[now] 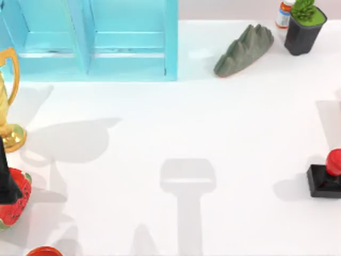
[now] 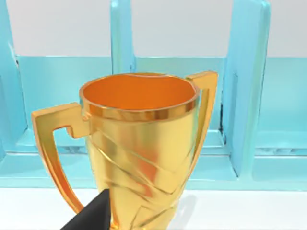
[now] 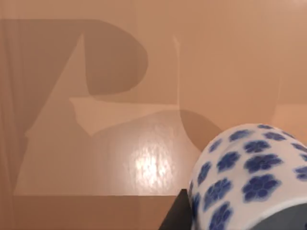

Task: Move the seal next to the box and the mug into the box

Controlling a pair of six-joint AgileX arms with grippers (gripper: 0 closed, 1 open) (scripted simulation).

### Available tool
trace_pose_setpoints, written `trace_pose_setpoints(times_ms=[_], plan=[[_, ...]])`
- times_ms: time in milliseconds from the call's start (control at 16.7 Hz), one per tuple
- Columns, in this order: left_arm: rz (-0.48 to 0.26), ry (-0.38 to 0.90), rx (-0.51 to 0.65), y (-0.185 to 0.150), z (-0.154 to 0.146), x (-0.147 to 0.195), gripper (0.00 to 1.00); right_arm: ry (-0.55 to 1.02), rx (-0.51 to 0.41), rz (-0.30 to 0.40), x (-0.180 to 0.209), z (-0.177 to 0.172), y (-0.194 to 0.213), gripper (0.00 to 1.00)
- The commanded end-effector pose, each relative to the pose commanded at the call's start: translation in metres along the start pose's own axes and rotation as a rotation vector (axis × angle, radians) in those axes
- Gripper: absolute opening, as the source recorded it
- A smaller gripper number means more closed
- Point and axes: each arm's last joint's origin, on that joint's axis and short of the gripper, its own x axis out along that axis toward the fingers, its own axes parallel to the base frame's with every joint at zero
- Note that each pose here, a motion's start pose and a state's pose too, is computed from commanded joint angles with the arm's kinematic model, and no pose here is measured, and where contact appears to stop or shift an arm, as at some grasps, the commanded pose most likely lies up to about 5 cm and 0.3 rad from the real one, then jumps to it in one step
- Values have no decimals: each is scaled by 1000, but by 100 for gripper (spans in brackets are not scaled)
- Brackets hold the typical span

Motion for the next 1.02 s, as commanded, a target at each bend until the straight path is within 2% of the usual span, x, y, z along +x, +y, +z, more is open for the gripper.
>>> trace_pose_setpoints(times_ms=[120,900,1020], plan=[[0,0,0,0,0,0,100,0,0,0,0,0,0,0],[0,0,0,0,0,0,100,0,0,0,0,0,0,98],[0,0,0,0,0,0,100,0,0,0,0,0,0,100]])
